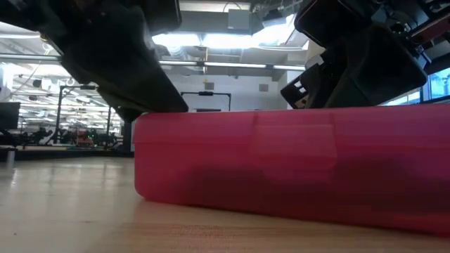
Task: Pick & place school supplies into a supply box
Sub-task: Close the red supply box
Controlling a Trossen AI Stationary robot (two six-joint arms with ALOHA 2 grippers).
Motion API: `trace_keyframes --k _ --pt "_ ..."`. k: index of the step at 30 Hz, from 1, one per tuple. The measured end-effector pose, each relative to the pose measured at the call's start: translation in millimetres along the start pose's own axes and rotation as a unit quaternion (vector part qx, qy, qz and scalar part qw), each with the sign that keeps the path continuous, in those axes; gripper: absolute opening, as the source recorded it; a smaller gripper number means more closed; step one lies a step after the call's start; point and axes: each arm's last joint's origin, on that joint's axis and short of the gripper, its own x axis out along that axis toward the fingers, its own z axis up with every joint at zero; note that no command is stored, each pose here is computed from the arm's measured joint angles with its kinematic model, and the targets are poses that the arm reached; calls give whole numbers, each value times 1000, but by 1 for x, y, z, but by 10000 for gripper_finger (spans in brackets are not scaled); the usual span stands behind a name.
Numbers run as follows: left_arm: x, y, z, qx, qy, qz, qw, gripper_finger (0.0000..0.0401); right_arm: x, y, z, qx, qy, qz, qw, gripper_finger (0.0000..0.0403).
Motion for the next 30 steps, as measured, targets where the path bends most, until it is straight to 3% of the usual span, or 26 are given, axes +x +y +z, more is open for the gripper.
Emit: trace_keyframes --k 8,19,30 --pt "-2 -13 -13 -26 -18 21 999 2 -1 -6 -1 -40 11 -9 999 108" --pt "20 -15 -24 -52 -45 -14 998 1 -4 -11 -6 -215 46 2 976 108" --pt "20 -15 -24 -52 -46 -14 997 2 -4 -13 -5 -247 45 12 968 108"
